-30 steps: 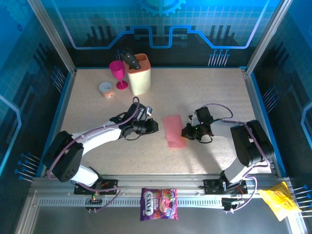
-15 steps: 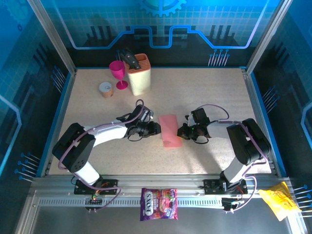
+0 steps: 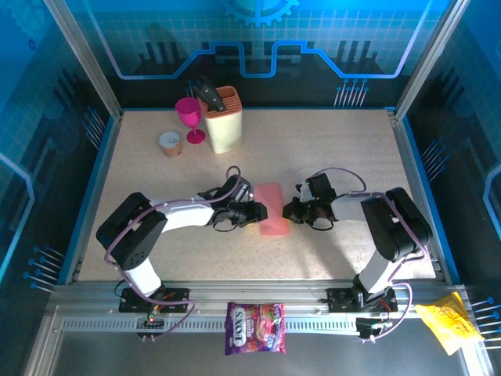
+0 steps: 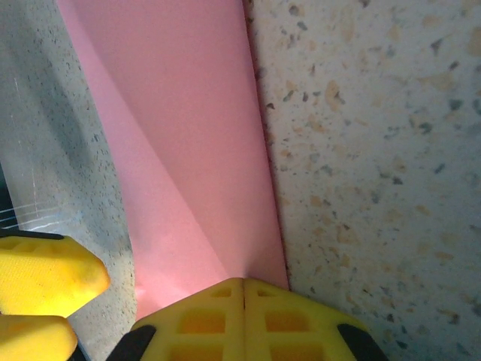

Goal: Fold a paper plane with a square sheet of paper (pick it up from the middle)
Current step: Third fold the triangle at the center of the table.

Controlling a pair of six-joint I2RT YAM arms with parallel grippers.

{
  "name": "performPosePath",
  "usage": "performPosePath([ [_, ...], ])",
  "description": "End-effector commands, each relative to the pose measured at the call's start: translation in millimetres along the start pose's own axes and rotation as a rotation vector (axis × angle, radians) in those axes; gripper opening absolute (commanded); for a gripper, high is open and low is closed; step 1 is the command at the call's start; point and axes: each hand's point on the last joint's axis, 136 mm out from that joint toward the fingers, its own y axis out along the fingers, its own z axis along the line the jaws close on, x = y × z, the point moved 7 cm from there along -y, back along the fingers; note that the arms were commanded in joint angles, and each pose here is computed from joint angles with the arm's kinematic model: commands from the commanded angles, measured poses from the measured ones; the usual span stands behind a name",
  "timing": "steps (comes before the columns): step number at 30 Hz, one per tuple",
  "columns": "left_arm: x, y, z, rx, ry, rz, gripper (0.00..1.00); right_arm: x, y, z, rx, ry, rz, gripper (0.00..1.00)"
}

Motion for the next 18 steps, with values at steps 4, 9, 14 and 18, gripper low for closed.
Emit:
performPosePath([
  [4, -15, -4, 7, 0.042, -0.067, -0.047, 0.49, -33, 15, -46, -0.204, 0.108, 0.102, 0.0],
  [9, -27, -8, 8, 0.063, -0.093, -0.055, 0.52, -33, 15, -47, -0.202, 0.107, 0.108, 0.0],
  [14, -28, -6, 3, 0.035, -0.094, -0.052, 0.53, -33, 16, -48, -0.204, 0.112, 0.113, 0.0],
  [18, -24, -2, -4, 0.018, -0.082, -0.045, 0.53, -34, 17, -51, -0.206, 0.113, 0.117, 0.0],
])
